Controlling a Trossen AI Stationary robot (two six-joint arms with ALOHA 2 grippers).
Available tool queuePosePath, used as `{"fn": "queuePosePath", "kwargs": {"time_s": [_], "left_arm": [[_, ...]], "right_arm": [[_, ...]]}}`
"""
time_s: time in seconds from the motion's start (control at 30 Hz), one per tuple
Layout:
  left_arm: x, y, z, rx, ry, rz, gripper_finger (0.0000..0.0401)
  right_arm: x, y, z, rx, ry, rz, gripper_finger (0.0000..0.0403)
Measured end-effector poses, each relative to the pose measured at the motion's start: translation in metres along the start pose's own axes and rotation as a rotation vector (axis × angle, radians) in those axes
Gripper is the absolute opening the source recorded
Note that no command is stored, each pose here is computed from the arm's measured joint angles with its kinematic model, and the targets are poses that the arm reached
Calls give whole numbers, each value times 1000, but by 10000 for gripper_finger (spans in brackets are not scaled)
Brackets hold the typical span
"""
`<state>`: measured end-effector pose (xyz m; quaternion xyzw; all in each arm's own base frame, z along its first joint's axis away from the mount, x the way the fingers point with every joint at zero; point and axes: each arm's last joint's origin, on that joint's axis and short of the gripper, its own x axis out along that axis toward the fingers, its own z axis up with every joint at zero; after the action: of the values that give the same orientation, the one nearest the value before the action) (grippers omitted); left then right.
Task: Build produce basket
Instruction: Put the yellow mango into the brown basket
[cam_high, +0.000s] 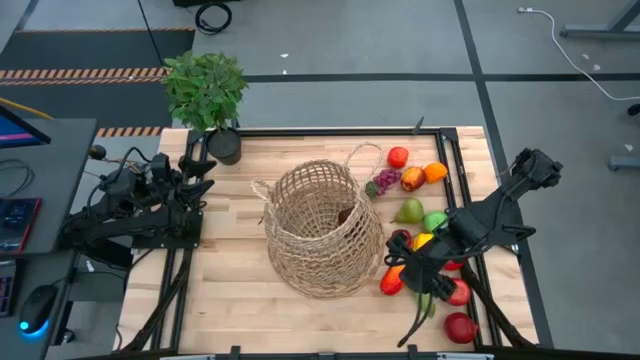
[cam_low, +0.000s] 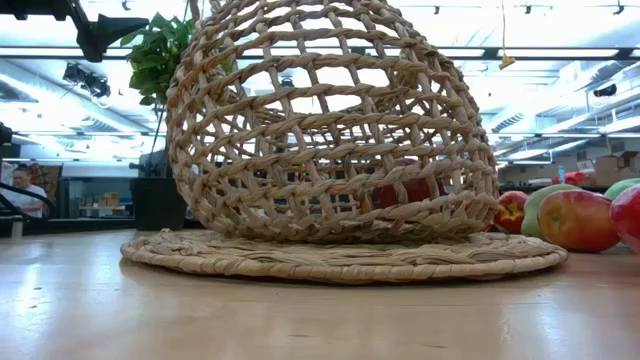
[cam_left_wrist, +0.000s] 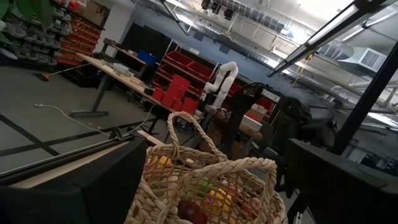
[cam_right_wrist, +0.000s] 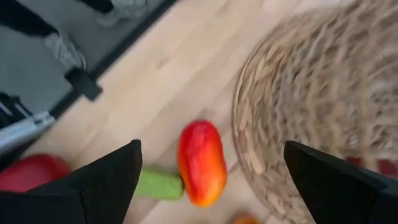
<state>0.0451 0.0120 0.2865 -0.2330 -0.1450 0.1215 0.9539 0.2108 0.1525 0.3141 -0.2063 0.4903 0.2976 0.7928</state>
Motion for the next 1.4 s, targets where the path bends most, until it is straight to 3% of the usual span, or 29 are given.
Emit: {"fn": "queuePosePath", "kwargs": {"time_s": [0.33,0.57,0.87,1.4], "left_arm": [[0,0,0,0,-1,0,390],[0,0,0,0,0,0,390],[0,0,0,0,0,0,390],[0,0,0,0,0,0,390]], "right_arm": [[62,4,-42,10,129,-11,396],[88,3,-53,-21,60,-101,396],[114,10,-70,-76,-14,-55,396],[144,12,-102,-74,-131,-131,396]]}}
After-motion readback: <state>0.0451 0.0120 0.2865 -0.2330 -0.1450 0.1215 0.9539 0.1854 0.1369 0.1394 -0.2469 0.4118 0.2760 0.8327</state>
